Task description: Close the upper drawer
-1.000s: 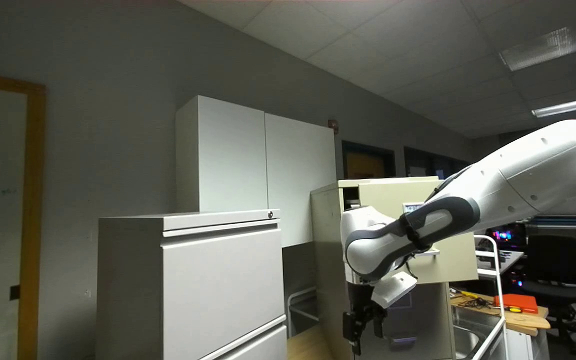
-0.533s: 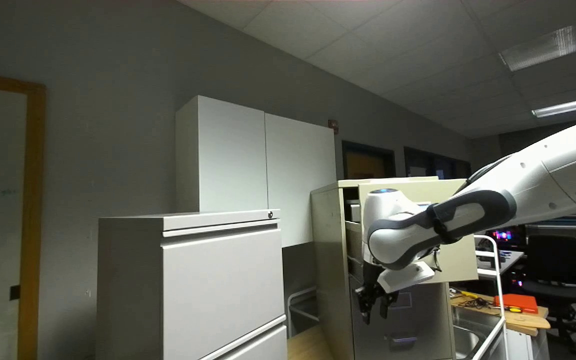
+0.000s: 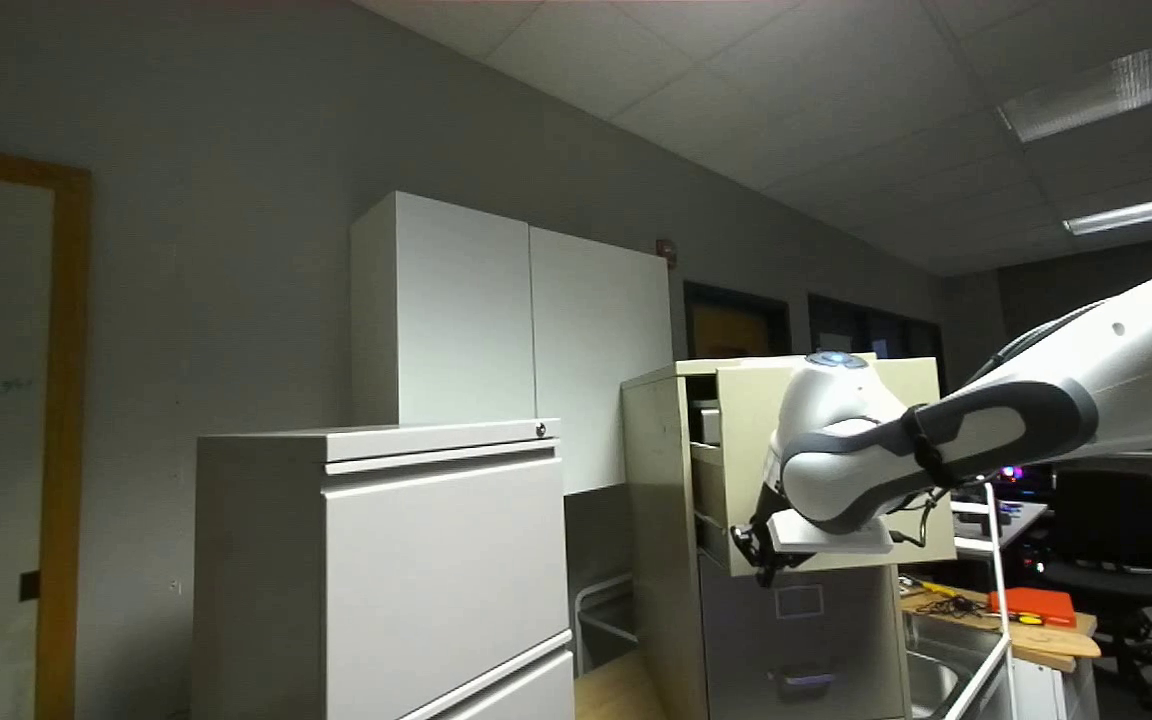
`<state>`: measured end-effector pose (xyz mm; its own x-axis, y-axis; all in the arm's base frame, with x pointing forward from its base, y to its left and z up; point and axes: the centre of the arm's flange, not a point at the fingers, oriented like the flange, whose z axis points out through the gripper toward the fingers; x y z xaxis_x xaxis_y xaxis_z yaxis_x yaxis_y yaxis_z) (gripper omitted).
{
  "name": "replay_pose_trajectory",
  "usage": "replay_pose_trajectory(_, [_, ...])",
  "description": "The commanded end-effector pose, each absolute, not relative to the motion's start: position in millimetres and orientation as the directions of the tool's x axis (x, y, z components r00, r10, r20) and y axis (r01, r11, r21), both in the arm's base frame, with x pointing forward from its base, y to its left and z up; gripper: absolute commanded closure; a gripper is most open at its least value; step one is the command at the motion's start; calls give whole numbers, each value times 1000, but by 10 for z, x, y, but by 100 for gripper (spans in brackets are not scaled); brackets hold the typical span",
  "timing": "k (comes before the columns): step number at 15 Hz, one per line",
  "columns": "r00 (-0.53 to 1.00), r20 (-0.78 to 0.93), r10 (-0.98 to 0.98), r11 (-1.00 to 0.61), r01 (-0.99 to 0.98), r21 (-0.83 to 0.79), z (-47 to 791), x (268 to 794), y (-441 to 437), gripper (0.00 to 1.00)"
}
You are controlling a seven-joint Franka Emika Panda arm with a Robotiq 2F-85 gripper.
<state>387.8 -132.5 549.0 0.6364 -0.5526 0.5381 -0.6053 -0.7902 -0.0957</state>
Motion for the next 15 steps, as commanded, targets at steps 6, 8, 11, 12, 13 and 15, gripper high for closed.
replay_pose_trajectory(6, [343,684,-644,-673,-680,-292,5420,3823,-1117,100])
replay_pose_trajectory(8, [343,684,-644,-676,-674,-298,5472,3647,-1038,100])
replay_pose_trajectory(11, [359,687,-632,-702,-642,-310,5644,3450,-948,100])
replay_pose_trajectory(12, [369,683,-630,-710,-631,-313,5701,3388,-922,100])
replay_pose_trajectory(13, [374,686,-624,-720,-617,-318,5749,3334,-885,100])
replay_pose_trajectory(15, [362,699,-617,-727,-603,-329,5838,3291,-851,100])
